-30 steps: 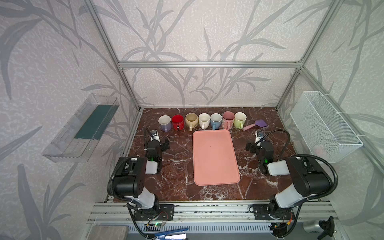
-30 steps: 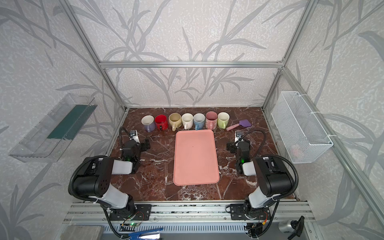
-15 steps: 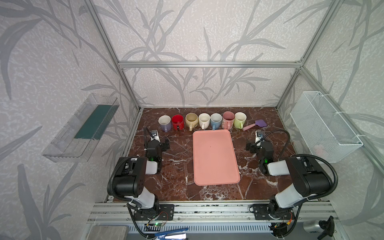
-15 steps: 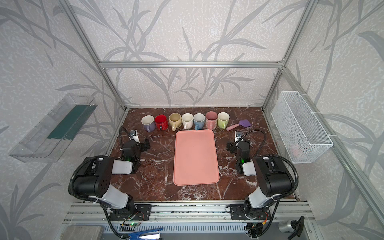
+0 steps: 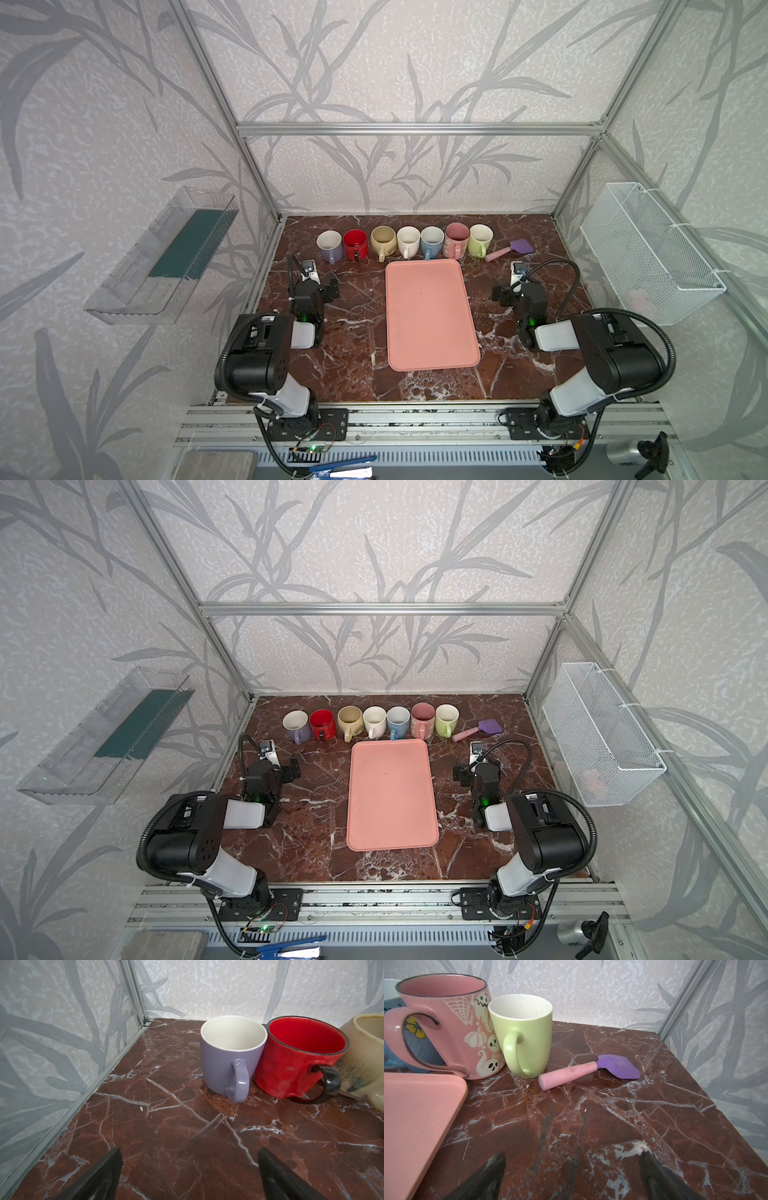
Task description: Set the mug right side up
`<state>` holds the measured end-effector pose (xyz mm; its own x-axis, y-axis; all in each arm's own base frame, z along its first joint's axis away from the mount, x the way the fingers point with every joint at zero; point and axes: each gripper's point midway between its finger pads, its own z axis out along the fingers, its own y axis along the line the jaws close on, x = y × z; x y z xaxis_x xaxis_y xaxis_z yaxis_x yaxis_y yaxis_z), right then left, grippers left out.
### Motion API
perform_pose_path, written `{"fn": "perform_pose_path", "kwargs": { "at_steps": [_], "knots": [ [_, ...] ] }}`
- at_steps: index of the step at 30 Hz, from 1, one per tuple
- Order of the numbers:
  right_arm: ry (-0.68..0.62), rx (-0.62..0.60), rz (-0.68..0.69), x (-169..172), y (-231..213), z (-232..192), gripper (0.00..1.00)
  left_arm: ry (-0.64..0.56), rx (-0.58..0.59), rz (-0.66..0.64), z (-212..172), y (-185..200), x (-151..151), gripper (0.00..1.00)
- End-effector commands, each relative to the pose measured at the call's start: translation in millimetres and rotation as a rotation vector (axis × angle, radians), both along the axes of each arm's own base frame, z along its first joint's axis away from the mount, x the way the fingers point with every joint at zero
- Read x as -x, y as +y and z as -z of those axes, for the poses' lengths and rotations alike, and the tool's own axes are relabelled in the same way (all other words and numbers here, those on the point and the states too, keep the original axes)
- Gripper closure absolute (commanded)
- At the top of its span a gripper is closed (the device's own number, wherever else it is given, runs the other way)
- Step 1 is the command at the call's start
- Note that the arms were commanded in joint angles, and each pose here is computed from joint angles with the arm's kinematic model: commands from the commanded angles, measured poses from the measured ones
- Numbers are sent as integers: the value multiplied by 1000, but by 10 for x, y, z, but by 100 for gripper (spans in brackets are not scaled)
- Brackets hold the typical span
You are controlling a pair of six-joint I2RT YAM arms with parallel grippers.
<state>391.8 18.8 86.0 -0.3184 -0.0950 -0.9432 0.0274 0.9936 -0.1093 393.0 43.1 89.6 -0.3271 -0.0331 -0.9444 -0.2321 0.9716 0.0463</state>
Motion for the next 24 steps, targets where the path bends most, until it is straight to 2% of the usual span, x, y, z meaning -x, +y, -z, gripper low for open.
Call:
{"fn": "perform_pose_path", "kwargs": {
  "at_steps": [1, 4, 6, 8, 12, 14, 16, 21, 24],
  "knots": [
    [-27, 2, -10, -43, 31, -90, 1, -15, 1, 1, -56, -11, -17, 0],
    [-89, -7, 12, 93, -24, -118, 1, -54, -9, -27, -93, 20, 58, 0],
    [-184, -33, 45, 287, -105, -194, 0, -159, -12, -71, -183, 68, 244, 1],
    [-149, -32, 31, 285, -82, -192, 1, -229, 1, -153, -219, 182, 399, 0],
    [-151, -9, -6, 121, -4, -187, 1, -130, -24, -132, -178, 152, 168, 1],
    [-76, -9, -4, 92, 9, -136, 1, -16, -30, -109, -89, 118, 30, 0],
    [-12, 0, 17, -28, -10, -85, 1, -17, -25, -84, -77, 78, 80, 0],
    [-78, 20, -58, 20, 118, -135, 1, -59, -56, -60, -106, 18, 100, 0],
    [8, 4, -104, -52, 189, -66, 1, -58, -56, -48, -115, -1, 64, 1]
  ]
}}
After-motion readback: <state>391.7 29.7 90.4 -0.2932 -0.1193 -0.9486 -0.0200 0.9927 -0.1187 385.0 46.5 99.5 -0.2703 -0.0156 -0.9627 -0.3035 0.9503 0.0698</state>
